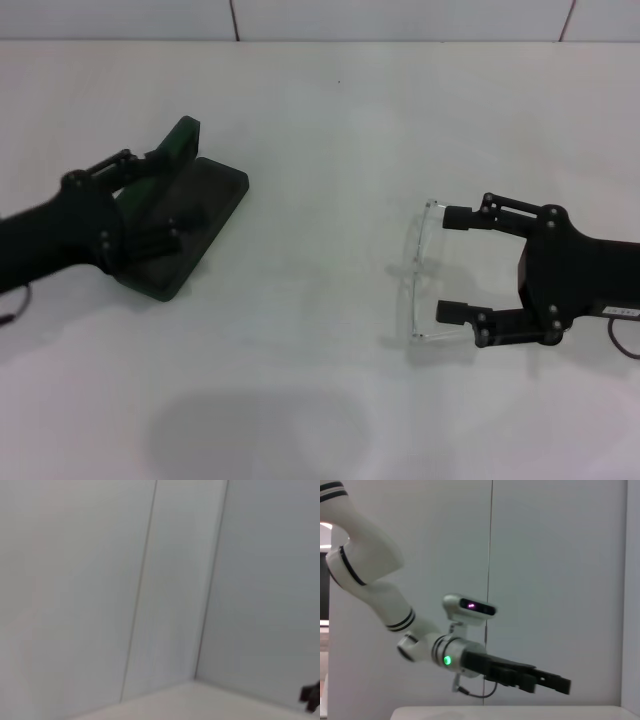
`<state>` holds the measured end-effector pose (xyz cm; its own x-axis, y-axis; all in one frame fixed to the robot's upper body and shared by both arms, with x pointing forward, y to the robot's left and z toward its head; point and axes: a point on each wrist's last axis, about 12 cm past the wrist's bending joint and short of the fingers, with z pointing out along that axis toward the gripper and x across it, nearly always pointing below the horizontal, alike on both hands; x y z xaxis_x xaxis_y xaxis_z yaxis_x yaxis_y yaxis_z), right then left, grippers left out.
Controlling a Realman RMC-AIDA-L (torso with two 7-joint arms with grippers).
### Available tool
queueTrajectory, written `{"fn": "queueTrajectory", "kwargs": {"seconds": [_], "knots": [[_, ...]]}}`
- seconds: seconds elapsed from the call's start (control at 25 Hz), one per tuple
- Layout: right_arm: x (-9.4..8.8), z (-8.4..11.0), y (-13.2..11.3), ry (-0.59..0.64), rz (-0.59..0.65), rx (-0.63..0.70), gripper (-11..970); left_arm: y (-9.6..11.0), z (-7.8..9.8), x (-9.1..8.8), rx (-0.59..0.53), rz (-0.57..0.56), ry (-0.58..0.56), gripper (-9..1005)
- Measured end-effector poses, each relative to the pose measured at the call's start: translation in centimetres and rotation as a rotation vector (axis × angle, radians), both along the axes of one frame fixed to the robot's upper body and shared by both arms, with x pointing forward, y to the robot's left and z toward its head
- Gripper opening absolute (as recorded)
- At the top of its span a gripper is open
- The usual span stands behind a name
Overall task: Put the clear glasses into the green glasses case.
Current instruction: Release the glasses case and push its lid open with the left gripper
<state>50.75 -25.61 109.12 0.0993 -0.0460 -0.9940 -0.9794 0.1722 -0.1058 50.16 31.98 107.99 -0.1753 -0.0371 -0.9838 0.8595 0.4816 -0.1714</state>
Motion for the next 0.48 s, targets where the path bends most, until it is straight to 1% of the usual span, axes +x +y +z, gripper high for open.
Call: {"fn": "queueTrajectory", "kwargs": {"seconds": [0.08, 0.16, 0.28, 0.4, 0.48], "knots": [[-0.2, -0.2, 0.1, 0.006, -0.004, 0.008, 876, 0.6, 0.8, 1.0, 0.067, 0.008, 0.032, 895], [-0.3, -0.2, 0.1, 0.016, -0.004, 0.013, 876, 1.1, 1.9, 2.0, 0.15, 0.044, 0.072, 895], [-0.6, -0.5, 0.2, 0.035, -0.009, 0.023, 875, 1.8, 3.1, 3.0, 0.24, 0.093, 0.123, 895], [-0.7, -0.7, 0.2, 0.04, -0.019, 0.034, 875, 2.2, 3.8, 3.7, 0.258, 0.12, 0.174, 895], [-0.7, -0.7, 0.1, 0.038, -0.025, 0.039, 875, 2.3, 3.9, 4.3, 0.279, 0.147, 0.183, 894]]}}
